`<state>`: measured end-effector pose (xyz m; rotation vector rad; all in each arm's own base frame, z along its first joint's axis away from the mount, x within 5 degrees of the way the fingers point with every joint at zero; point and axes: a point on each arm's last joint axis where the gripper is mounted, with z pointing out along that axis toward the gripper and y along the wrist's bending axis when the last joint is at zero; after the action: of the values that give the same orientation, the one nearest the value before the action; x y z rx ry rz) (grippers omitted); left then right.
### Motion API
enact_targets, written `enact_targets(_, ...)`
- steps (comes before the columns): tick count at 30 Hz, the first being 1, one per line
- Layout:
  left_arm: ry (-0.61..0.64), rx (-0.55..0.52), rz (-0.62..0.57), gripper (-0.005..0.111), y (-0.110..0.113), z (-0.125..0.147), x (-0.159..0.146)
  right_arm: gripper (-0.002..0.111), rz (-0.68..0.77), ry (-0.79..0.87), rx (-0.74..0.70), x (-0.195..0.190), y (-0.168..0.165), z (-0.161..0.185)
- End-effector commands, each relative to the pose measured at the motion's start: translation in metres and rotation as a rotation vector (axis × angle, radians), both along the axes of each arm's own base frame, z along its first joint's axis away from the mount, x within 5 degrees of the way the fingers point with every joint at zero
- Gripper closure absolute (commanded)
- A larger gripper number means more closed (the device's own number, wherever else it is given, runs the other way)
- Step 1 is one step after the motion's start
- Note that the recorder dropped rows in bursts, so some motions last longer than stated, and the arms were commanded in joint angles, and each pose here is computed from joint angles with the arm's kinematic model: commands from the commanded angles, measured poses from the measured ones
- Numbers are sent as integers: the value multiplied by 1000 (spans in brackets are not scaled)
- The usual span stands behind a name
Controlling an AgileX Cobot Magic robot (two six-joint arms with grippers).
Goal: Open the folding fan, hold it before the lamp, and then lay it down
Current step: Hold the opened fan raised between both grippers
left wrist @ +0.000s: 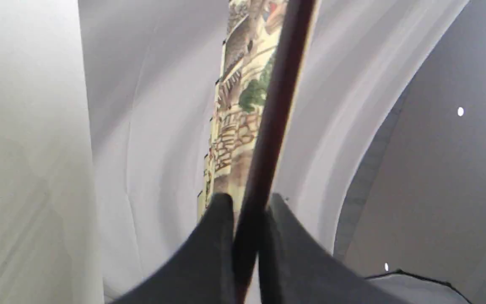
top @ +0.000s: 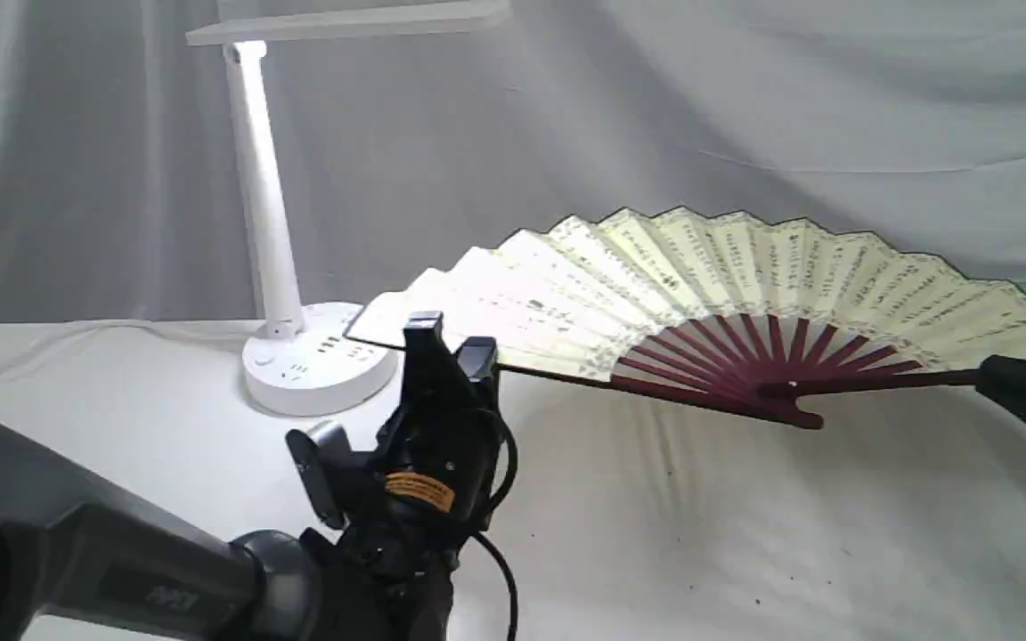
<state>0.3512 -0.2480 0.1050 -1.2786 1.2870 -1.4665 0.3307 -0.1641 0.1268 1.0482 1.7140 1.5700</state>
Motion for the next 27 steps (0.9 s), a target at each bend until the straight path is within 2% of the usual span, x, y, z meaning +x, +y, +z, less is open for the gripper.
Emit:
enact_targets(1, -39, -126, 191, 107, 30, 17, -3, 108, 22, 48, -65, 4, 9, -8)
enact_targets(20, 90, -107, 386, 107, 93, 23, -55, 108, 272, 55, -52, 33, 99, -8)
enact_targets(27, 78, -107, 413, 107, 115, 35, -59, 108, 325, -53, -98, 55, 116, 30)
